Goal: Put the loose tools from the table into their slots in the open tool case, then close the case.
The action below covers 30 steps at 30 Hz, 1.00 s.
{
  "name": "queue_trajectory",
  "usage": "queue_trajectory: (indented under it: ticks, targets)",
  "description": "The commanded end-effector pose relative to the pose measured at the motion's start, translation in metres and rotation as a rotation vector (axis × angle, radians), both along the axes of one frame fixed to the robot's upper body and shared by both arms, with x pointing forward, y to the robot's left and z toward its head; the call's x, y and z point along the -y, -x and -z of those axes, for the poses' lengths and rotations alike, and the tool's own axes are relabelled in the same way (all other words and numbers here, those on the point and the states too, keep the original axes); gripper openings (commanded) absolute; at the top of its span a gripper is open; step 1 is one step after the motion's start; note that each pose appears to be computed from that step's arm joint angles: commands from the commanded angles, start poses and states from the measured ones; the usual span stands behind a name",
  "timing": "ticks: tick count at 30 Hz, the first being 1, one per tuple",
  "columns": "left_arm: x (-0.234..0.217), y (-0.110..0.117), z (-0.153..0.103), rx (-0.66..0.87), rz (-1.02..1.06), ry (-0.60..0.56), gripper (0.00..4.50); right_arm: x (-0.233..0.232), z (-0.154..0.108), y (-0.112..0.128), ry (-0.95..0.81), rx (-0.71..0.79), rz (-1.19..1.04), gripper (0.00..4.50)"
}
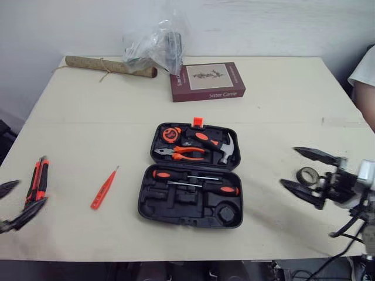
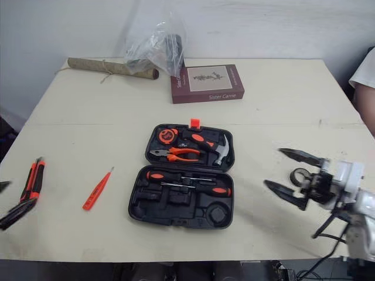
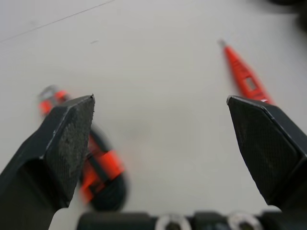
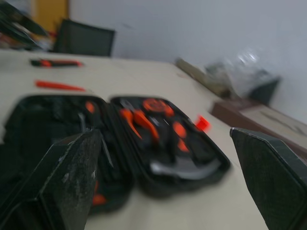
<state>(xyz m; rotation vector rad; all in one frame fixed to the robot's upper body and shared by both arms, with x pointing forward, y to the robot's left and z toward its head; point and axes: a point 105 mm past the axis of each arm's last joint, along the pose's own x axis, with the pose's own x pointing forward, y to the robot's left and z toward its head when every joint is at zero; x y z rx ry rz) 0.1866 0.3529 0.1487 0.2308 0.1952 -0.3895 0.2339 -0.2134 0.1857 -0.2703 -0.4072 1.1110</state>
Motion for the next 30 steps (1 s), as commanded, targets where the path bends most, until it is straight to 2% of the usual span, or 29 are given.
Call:
queue_trajectory:
  ticks: [1,4,13,23,27,30]
  targets:
    - [0.04,-0.019,0.004,-0.107,0.007,0.052,4.5,-0.026,-0.012,0.013,-0.007,0.08,-0.136,4.48]
    - [0.067,-0.029,0.015,-0.184,-0.01,0.03,4.5,-0.036,-0.013,0.015,0.0,0.106,-0.189,4.48]
    - [0.083,-0.05,0.046,-0.263,-0.155,-0.04,4.5,-0.058,-0.011,0.03,-0.044,0.1,-0.323,4.48]
    - [0.092,-0.037,0.071,-0.382,-0.203,0.032,4.5,-0.06,-0.008,0.032,-0.045,0.112,-0.313,4.48]
    - [0.093,-0.033,0.078,-0.413,-0.196,0.017,3.36,-0.059,-0.005,0.031,-0.04,0.107,-0.304,4.5]
    - [0.093,-0.03,0.084,-0.435,-0.202,0.002,2.07,-0.057,-0.003,0.031,-0.037,0.102,-0.298,4.5]
